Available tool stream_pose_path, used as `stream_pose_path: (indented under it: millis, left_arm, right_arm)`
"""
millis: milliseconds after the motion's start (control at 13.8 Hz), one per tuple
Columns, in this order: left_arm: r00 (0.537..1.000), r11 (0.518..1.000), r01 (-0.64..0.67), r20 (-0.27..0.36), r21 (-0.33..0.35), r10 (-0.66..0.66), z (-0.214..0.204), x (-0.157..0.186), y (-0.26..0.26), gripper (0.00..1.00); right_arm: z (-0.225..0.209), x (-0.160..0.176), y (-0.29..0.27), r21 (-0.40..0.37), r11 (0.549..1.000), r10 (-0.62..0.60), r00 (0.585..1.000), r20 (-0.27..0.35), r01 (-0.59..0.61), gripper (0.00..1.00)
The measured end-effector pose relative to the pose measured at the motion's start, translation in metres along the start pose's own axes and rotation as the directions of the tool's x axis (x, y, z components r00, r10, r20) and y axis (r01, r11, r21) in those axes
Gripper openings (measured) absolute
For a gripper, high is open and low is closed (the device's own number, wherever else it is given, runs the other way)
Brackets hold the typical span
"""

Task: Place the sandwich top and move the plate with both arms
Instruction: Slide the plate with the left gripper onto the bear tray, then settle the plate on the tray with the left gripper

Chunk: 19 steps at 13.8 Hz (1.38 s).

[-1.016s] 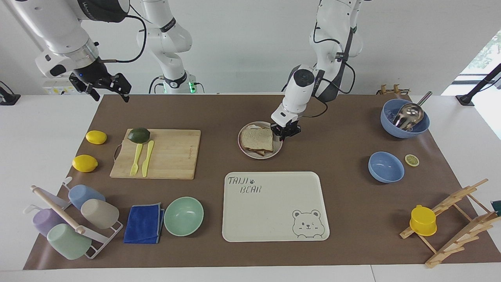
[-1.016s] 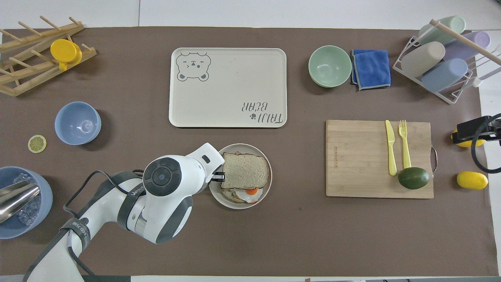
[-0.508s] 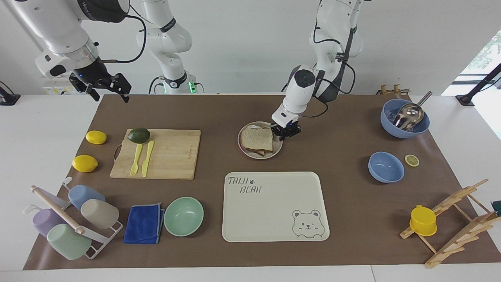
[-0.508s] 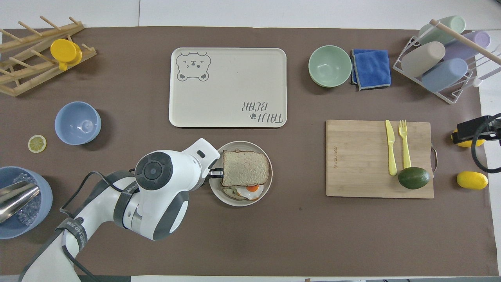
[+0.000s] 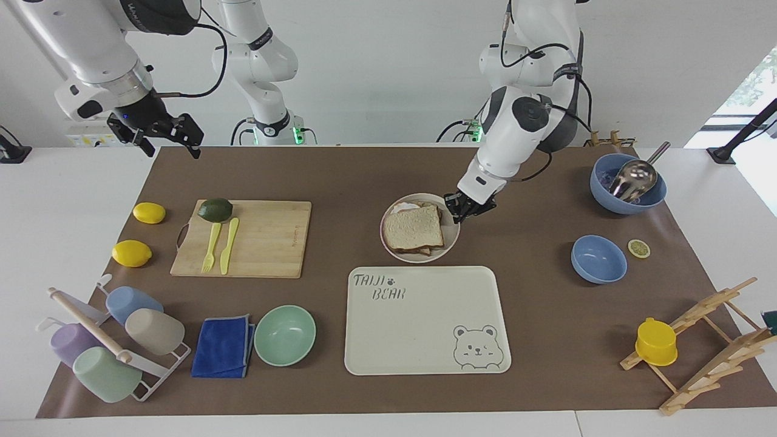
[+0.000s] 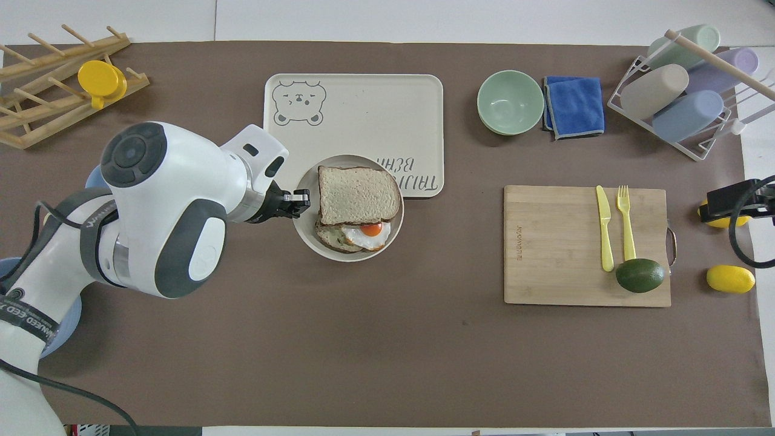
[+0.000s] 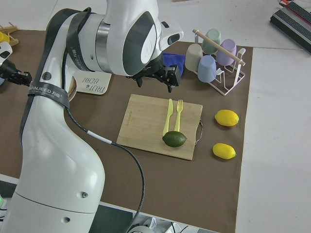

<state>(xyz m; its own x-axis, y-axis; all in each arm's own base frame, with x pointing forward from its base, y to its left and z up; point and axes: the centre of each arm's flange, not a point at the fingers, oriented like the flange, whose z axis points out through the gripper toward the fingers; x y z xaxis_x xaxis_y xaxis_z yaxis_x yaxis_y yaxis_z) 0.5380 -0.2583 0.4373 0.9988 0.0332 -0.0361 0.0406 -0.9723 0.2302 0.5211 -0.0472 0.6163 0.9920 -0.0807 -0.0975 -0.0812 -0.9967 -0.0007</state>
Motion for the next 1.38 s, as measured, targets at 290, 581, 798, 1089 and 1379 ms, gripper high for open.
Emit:
stream_pose_path:
  millis: [290, 581, 798, 1089, 1379]
  left_arm:
    - [0.998, 0.996, 0.065, -0.02, -0.063, -0.067, -0.02, 0.059, -0.015, 0.04]
    - [0.996, 0.991, 0.083, -0.023, -0.108, -0.086, -0.009, 0.112, -0.011, 0.04]
    - [0.997, 0.989, 0.067, -0.04, -0.13, -0.073, 0.015, 0.153, -0.011, 0.04]
    - [0.999, 0.991, 0.003, -0.045, -0.135, -0.009, 0.05, 0.179, -0.018, 0.04]
    - [0.996, 0.99, -0.061, -0.075, -0.129, 0.052, 0.074, 0.183, -0.025, 0.04]
  right_arm:
    - [0.0, 0.0, 0.0, 0.0, 1.0, 0.0, 1.0, 0.0, 0.0, 1.0]
    - [0.0, 0.0, 0.0, 0.0, 1.0, 0.0, 1.0, 0.0, 0.0, 1.0]
    - [0.0, 0.0, 0.0, 0.0, 1.0, 0.0, 1.0, 0.0, 0.0, 1.0]
    - [0.0, 0.0, 0.0, 0.0, 1.0, 0.0, 1.0, 0.0, 0.0, 1.0]
    - [0.0, 0.0, 0.0, 0.0, 1.0, 0.0, 1.0, 0.0, 0.0, 1.0]
